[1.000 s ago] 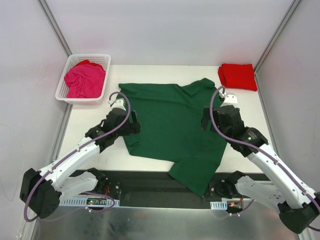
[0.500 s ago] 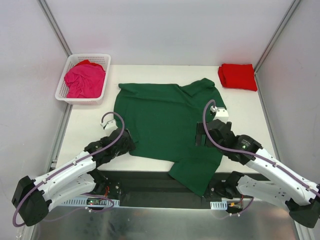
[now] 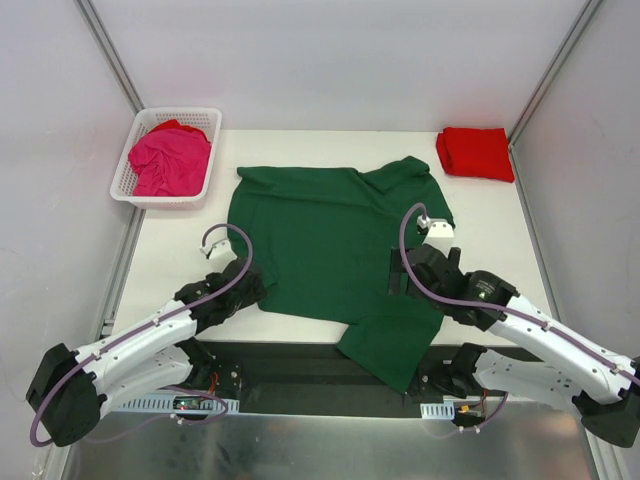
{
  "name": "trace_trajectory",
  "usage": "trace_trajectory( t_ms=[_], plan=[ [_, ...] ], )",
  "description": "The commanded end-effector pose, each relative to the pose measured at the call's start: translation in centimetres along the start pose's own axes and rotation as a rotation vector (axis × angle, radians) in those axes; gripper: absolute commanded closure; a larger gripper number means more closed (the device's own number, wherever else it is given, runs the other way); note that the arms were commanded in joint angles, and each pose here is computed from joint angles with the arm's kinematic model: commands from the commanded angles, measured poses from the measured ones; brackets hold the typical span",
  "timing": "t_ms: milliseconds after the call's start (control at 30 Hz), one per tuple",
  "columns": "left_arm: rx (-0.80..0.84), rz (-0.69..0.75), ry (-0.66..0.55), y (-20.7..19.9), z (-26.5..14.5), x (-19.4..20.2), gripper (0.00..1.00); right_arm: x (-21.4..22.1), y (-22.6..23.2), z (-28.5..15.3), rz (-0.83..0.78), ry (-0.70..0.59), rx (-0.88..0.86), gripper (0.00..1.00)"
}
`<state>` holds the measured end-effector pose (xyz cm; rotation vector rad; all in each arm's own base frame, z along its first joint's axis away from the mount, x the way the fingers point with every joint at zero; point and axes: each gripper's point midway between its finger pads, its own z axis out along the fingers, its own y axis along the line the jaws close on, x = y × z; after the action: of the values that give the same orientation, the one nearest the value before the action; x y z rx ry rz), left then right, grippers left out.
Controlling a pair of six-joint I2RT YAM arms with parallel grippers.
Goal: Fold and stack the t-shirts
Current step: Grap the side of the flattened tshirt closest away from the robot with both arms
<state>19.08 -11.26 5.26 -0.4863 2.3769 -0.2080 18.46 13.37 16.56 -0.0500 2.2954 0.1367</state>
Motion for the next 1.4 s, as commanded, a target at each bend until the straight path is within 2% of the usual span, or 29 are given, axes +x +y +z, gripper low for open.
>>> trace_trajectory(
  t_ms=[0, 200, 467, 933, 1367],
  plan=[
    [0.020, -0.013, -0.005, -0.6, 0.6, 0.3, 0.42, -0.2, -0.4, -0.1, 0.015, -0.018, 0.029, 0.04],
    [0.029, -0.006, -0.003, -1.2, 1.1, 0.3, 0.45, 0.1, -0.7, -0.1, 0.013, -0.013, 0.045, 0.04],
    [0.047, -0.003, -0.004, -1.9, 1.4, 0.3, 0.60, 0.4, -0.9, 0.0, 0.005, -0.006, 0.055, 0.04],
    [0.044, -0.005, -0.002, -1.8, 2.1, 0.7, 0.67, 0.6, -0.9, 0.1, -0.013, 0.007, 0.065, 0.04],
    [0.026, 0.006, 0.009, -1.8, 3.2, 1.3, 0.69, 0.5, -1.4, -0.2, -0.025, 0.010, 0.080, 0.04]
  ],
)
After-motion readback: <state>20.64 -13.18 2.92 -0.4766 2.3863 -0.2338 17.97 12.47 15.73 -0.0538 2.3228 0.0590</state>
